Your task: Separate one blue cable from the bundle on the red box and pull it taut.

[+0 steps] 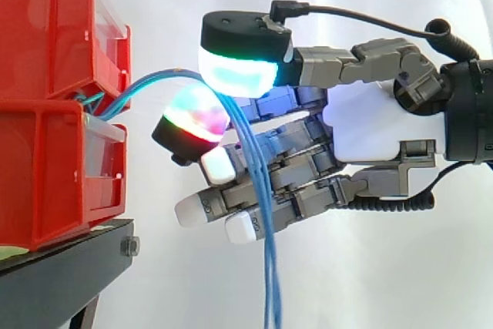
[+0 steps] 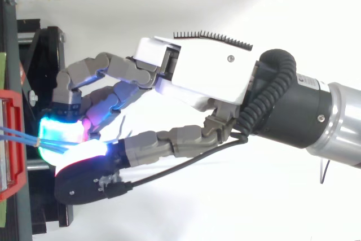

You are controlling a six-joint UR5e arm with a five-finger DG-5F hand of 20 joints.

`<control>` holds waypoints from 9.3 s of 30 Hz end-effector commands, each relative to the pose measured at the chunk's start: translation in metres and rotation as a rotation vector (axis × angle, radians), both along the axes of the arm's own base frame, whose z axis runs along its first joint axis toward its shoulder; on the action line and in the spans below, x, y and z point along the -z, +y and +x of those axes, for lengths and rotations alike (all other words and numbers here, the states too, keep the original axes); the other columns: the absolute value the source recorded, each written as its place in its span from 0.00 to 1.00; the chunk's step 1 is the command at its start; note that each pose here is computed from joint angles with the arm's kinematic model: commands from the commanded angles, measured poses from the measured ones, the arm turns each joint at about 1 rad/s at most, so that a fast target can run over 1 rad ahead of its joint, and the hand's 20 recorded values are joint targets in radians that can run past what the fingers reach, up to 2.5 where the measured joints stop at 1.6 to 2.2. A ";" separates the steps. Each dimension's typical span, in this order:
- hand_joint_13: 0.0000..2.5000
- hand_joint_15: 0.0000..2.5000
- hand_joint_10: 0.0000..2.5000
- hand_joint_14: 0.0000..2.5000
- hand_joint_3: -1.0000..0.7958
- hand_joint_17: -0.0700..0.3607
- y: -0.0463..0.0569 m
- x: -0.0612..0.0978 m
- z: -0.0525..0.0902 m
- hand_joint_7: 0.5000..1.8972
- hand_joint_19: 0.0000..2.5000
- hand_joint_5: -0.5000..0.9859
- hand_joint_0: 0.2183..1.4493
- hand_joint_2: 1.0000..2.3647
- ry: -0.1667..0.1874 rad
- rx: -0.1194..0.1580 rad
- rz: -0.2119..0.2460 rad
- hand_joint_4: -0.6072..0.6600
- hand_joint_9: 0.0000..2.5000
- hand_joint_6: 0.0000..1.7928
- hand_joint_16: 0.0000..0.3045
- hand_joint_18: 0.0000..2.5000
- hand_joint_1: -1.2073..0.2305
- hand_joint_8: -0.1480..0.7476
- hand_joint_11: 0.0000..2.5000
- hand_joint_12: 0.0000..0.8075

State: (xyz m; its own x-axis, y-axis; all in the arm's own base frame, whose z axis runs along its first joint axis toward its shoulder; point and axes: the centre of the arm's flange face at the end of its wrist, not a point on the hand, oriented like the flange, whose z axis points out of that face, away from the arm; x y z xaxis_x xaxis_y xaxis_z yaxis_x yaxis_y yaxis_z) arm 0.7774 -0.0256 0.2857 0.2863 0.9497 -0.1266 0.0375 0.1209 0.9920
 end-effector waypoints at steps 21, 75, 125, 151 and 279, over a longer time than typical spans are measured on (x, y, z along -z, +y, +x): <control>0.27 0.11 0.00 0.00 0.28 0.43 -0.001 0.003 0.001 0.40 0.14 0.26 0.23 0.00 0.003 0.002 0.010 0.63 0.37 0.42 0.17 0.28 0.37 0.59 0.23 0.52; 0.28 0.11 0.01 0.00 0.28 0.43 0.002 0.001 0.008 0.43 0.14 0.25 0.23 0.00 0.020 -0.022 0.041 0.61 0.39 0.49 0.17 0.30 0.36 0.59 0.25 0.52; 0.28 0.11 0.00 0.00 0.53 0.45 0.002 0.000 0.008 0.48 0.13 0.24 0.30 0.01 0.026 -0.024 0.039 0.57 0.38 0.50 0.18 0.30 0.29 0.62 0.25 0.55; 0.27 0.10 0.01 0.00 0.28 0.41 0.002 0.000 0.008 0.43 0.13 0.23 0.25 0.00 0.026 -0.024 0.039 0.58 0.37 0.50 0.16 0.29 0.24 0.56 0.25 0.50; 0.32 0.12 0.00 0.00 0.60 0.46 -0.001 -0.002 -0.046 0.51 0.13 0.26 0.32 0.00 0.291 -0.037 -0.038 0.41 0.44 0.52 0.19 0.36 0.30 0.58 0.26 0.56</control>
